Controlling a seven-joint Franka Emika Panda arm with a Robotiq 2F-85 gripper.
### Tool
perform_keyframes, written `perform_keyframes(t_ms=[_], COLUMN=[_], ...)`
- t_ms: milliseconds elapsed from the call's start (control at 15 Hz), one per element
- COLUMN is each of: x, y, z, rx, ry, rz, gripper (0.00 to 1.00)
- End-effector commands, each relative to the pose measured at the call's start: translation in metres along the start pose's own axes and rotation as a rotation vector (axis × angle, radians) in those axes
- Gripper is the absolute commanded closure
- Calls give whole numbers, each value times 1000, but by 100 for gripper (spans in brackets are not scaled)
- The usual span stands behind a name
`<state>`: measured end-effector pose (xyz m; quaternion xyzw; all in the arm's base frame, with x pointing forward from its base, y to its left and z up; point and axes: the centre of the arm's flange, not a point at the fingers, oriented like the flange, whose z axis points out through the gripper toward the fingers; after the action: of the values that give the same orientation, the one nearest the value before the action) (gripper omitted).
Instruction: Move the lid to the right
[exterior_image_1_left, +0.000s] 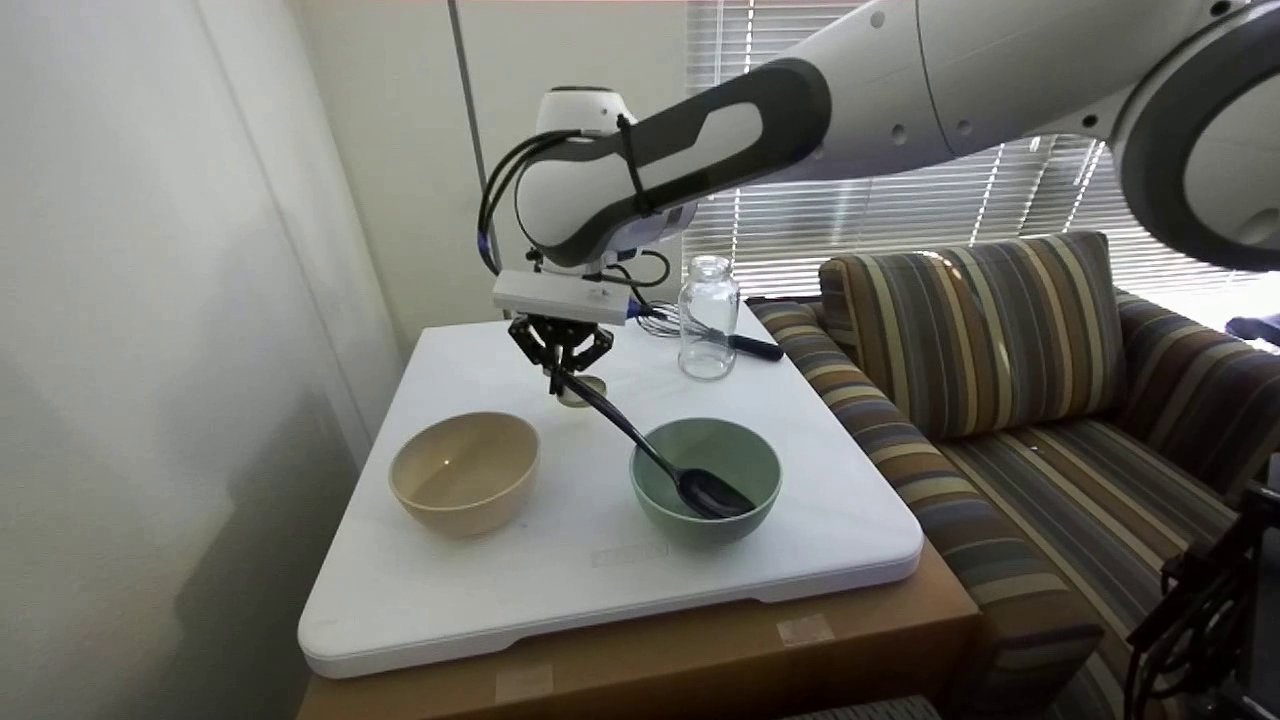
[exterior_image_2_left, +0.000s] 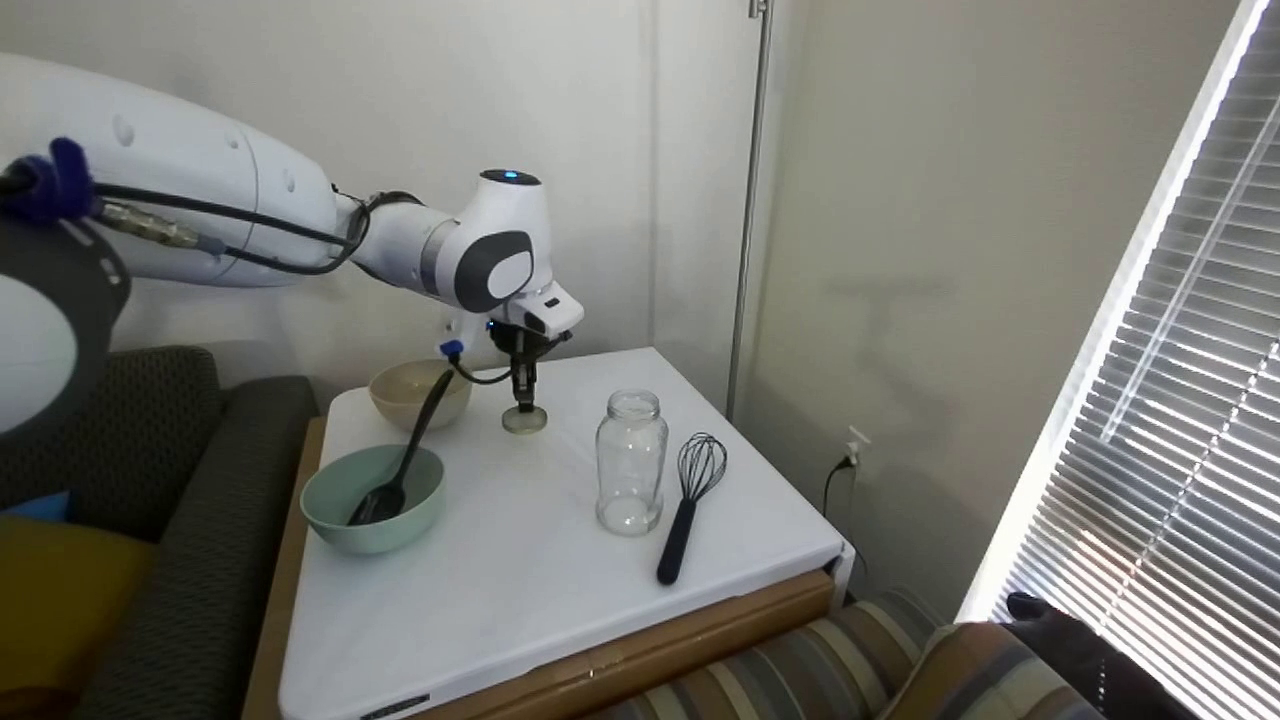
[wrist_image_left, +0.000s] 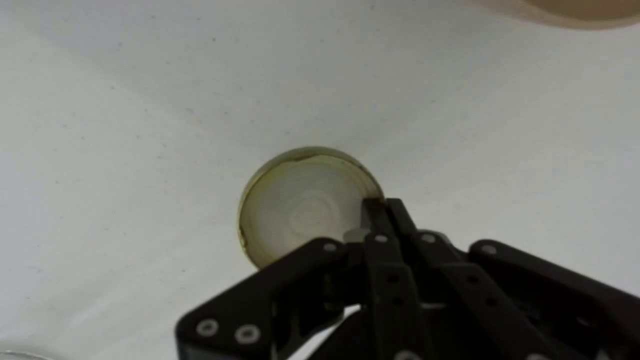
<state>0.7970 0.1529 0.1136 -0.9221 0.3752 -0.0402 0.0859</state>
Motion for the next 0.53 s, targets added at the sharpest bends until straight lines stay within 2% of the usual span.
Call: perform_keyframes(t_ms=[0,467], x=[20,47], y=[-27,-23], z=[-24,-71], rx=[93,307], ry=[-70,-275], rz=[-72,-270], gripper=[99,99])
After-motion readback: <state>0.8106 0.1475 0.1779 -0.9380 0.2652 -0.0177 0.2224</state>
